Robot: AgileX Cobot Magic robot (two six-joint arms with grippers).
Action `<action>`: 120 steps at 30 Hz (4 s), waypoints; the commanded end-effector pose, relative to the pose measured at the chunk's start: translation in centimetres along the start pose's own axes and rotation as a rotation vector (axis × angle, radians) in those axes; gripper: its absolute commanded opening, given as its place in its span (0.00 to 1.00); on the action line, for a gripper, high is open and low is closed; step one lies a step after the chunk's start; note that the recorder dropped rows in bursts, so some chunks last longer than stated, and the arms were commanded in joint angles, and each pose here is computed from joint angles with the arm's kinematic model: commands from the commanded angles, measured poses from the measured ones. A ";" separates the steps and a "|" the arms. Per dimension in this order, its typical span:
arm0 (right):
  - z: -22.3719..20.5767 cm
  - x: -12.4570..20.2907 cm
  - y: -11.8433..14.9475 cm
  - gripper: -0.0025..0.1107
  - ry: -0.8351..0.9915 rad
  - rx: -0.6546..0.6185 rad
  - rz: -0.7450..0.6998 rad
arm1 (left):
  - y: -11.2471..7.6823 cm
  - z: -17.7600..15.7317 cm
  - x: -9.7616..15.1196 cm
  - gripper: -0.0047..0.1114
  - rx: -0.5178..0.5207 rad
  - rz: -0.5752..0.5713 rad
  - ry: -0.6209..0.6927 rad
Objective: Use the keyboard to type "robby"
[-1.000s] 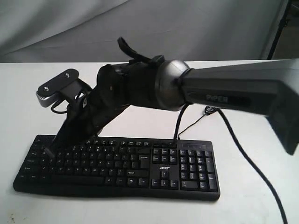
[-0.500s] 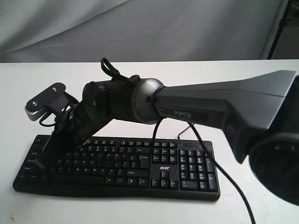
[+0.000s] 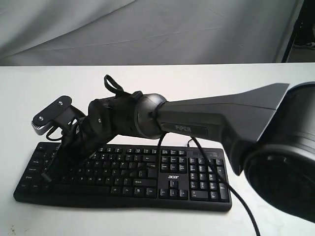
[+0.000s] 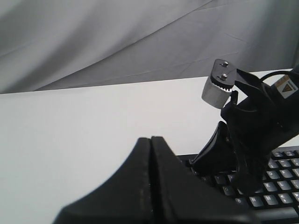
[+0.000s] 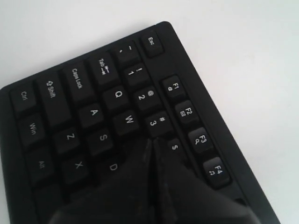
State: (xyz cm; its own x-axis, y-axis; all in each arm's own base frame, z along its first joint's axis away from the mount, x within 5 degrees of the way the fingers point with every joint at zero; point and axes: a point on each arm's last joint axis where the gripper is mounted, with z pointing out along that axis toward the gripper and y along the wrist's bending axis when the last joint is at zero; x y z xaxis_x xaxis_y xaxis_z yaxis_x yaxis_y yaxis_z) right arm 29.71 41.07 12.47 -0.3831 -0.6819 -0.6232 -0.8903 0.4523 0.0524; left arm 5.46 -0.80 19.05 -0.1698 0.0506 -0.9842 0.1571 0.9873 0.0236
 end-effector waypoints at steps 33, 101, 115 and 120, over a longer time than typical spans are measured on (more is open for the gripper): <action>1.1 0.9 -0.1 0.02 0.040 0.001 -0.017 | 0.0 0.0 0.1 0.04 0.005 0.003 -0.007; -4.7 7.7 -2.9 0.02 0.049 0.125 0.126 | 0.0 0.0 0.1 0.04 0.005 0.003 -0.007; -8.3 2.5 -0.6 0.02 -0.009 0.041 0.078 | 0.0 0.0 0.1 0.04 0.005 0.003 -0.007; -7.1 1.6 1.4 0.02 -0.009 0.005 0.038 | 0.0 0.0 0.1 0.04 0.005 0.003 -0.007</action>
State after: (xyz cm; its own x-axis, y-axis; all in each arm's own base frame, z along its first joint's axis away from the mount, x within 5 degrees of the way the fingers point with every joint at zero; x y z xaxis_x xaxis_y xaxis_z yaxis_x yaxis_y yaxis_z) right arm 26.71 35.77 17.60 -0.4209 -0.6399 -0.6430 -0.8628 0.5012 0.0660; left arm 5.46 -0.80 19.05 -0.1698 0.0506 -0.9842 0.1571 0.9873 0.0236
